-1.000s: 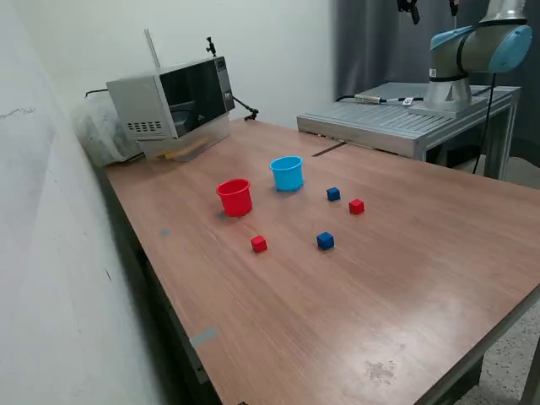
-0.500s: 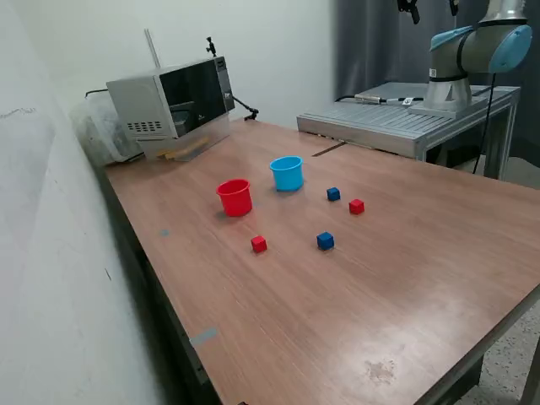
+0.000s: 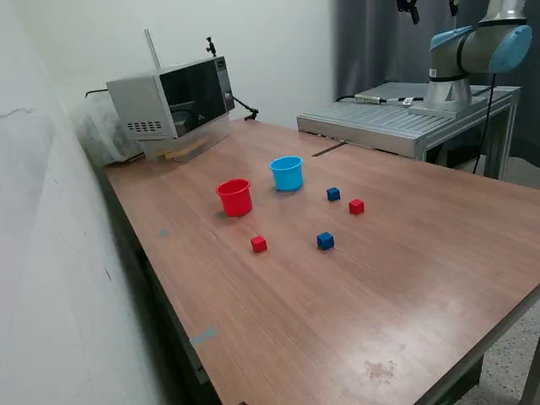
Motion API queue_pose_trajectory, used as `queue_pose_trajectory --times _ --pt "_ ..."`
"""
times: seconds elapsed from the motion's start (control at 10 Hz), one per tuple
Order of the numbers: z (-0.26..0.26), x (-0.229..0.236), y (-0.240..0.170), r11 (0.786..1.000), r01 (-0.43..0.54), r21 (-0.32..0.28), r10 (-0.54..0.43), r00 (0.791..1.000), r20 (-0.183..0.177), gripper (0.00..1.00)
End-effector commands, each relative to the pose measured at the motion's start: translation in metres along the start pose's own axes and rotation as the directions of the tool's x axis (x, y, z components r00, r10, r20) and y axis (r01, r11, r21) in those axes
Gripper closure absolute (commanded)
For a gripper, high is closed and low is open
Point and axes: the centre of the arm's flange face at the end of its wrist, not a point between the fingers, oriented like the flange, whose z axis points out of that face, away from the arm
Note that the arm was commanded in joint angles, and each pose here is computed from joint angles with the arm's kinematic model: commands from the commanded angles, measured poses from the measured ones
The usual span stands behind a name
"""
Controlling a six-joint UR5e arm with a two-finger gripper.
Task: Place red objects in the red bin, and blue objects in the blue bin.
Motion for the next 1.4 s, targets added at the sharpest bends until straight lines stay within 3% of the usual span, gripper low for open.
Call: queue_pose_trajectory --times 0.0,0.1,0.3,0.6,0.7,0.9,1.1,1.3 --pt "-0.003 0.002 0.001 1.0 -0.002 -0.011 0.002 1.0 0.0 0.0" --pt "-0.005 0.002 0.003 1.0 -0.004 -0.03 0.004 1.0 0.006 0.0" --pt "-0.018 -0.001 0.016 0.989 -0.01 -0.148 0.014 0.999 0.029 0.0" --pt "-0.068 -0.01 0.05 0.963 -0.02 -0.269 0.031 0.999 0.038 0.0" --pt "-0.095 -0.006 0.063 0.933 -0.014 -0.359 0.014 1.0 -0.003 0.0" --pt "-0.132 0.013 0.084 0.869 0.038 -0.493 -0.03 0.999 0.025 0.0" --pt "-0.141 0.013 0.132 0.854 0.05 -0.518 -0.035 0.999 0.038 0.0" --pt "-0.12 0.002 0.207 0.84 0.054 -0.54 -0.033 0.998 0.048 0.0"
